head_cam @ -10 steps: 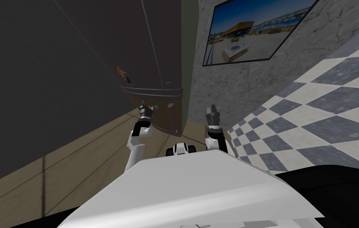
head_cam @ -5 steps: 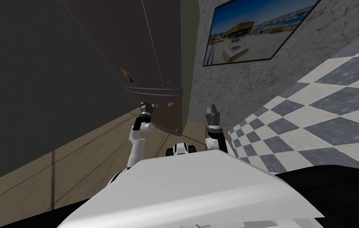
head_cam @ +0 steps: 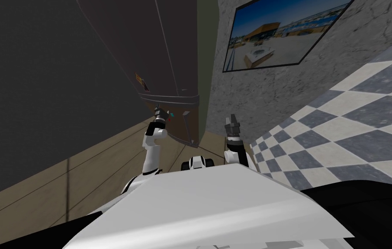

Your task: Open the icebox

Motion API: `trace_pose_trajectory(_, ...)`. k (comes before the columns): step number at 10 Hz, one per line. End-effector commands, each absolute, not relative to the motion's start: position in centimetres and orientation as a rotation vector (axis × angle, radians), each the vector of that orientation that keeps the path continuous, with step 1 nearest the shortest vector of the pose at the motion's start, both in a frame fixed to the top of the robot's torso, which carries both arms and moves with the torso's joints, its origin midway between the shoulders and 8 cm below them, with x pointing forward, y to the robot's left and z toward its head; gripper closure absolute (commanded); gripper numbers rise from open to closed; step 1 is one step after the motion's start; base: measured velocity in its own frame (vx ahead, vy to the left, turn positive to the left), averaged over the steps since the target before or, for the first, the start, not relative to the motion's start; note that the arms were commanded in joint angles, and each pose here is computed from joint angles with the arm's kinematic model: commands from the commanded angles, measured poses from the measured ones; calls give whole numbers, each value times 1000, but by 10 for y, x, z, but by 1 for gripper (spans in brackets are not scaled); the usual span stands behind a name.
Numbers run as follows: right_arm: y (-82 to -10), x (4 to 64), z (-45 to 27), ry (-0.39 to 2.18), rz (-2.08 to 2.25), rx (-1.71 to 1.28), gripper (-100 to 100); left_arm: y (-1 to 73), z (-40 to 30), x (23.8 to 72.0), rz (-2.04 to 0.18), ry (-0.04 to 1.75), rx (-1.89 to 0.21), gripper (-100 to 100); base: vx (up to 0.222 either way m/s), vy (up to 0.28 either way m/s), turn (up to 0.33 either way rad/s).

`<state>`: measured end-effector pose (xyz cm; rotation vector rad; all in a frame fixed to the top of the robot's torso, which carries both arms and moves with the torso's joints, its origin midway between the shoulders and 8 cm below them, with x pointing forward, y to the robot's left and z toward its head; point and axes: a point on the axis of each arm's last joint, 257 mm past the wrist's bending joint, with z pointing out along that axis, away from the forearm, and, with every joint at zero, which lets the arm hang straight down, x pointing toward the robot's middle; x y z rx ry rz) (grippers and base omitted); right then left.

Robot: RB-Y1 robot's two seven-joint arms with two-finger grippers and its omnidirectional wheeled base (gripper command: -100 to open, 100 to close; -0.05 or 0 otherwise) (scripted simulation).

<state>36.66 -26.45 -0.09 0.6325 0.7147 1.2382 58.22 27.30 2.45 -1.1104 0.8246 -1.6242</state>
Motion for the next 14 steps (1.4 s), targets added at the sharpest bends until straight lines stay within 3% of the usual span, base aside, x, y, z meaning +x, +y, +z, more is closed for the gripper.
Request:
trace_pose_trajectory(1, -264, 367, -1, 715, 1238, 632, 0, 273, 30, 600, -1648, 822, -1164, -100, -47, -50, 72)
trace_pose_trajectory(14, -264, 367, -1, 715, 1238, 632, 0, 240, 83, 667, -1800, 811, -1369, -100, -42, -37, 59)
